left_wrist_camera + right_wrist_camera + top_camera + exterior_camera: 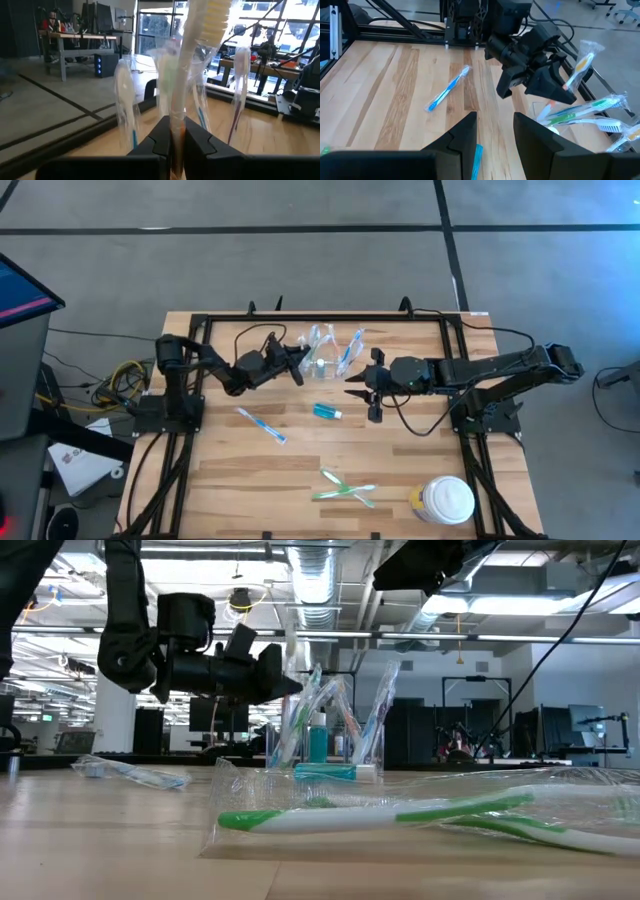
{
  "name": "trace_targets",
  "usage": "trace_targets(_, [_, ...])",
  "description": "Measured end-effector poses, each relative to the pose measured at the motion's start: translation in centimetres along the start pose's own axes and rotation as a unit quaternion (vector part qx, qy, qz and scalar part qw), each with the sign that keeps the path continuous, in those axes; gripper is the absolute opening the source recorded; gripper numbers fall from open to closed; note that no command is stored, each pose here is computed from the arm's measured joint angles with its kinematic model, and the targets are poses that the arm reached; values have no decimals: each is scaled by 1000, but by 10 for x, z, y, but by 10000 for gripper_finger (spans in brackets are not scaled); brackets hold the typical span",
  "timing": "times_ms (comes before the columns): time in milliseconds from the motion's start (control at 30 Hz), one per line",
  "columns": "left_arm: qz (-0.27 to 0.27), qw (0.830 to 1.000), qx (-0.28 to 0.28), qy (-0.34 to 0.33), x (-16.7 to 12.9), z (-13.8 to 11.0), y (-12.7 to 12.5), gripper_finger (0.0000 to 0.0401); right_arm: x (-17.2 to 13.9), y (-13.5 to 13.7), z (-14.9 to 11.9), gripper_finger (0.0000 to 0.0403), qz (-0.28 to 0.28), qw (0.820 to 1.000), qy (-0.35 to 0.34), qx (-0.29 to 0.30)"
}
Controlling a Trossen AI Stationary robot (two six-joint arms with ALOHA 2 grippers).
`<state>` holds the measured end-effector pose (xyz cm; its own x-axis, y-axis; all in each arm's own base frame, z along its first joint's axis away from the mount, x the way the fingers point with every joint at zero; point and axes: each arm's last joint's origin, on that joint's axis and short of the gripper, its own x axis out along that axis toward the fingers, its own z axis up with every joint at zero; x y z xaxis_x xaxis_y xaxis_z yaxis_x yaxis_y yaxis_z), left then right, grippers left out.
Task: Pick & Place toothbrushing station
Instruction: Put the orange toothbrush into the transparent organizer
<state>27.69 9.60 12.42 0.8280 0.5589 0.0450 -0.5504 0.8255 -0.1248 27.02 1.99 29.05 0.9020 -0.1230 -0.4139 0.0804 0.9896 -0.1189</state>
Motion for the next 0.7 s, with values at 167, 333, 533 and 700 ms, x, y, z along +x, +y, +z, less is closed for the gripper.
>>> trace_targets(167, [2, 1000, -8, 11, 0, -7, 1, 13, 0, 0, 0, 118, 0, 1000, 0, 0])
trace_targets(333, [9, 1000, -9, 21, 0, -14, 2, 13, 0, 0, 0, 118, 0, 1000, 0, 0])
trace_targets(533, [13, 1000, -16, 19, 1, -14, 3, 13, 4, 1, -2, 118, 0, 1000, 6, -3])
trace_targets(700, [17, 999, -19, 22, 1, -14, 5, 18, 15, 3, -9, 118, 1, 1000, 28, -14])
